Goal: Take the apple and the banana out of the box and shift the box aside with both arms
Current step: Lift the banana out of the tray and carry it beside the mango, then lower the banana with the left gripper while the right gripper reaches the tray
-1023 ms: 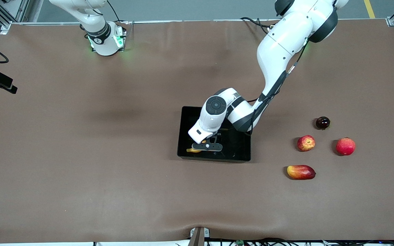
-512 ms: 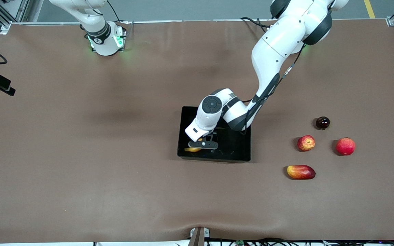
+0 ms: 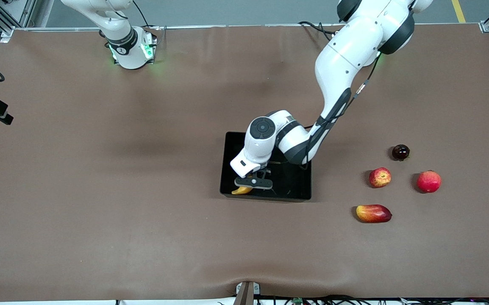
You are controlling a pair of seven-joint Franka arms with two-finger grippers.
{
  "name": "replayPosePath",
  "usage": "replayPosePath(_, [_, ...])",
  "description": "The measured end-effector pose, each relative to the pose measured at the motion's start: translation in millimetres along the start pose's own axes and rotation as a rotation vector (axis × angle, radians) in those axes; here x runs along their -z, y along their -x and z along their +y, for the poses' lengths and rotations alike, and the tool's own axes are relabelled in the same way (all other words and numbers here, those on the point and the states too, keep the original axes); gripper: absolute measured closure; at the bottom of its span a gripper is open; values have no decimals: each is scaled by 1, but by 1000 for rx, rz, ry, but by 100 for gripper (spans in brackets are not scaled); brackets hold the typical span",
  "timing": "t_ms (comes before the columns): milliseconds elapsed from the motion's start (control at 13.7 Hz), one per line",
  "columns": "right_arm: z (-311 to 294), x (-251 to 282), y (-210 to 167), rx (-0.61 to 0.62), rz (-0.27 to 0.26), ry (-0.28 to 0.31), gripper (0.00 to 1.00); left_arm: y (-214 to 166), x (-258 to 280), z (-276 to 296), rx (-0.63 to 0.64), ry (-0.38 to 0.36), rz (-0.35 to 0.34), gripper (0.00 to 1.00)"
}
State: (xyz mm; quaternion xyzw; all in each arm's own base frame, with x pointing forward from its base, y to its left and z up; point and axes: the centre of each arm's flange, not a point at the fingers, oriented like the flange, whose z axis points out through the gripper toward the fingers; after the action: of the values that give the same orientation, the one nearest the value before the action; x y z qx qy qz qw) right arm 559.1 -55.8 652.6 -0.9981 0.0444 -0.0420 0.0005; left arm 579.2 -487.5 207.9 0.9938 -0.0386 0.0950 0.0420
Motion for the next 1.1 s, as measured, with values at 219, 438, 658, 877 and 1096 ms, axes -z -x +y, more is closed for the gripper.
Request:
replayPosePath(219, [0,-2,-2,0,2,0,0,-33,55,-23,34,-34,32,99])
replayPosePath(438, [0,-22,-11,0,-26,1,0,-61,114,-53,62,-77,59,100])
replayPosePath(658, [-3,-42,-25,6,-27,1,0,-86,151,-96,86,-106,69,100])
replayPosePath(877, [-20,-77,-35,38,-88,-4,0,-120,177,-180,97,-96,29,100])
replayPosePath(1096, [-77,-131,-40,100,-172,-68,0,-151,189,-303,83,-50,-9,100])
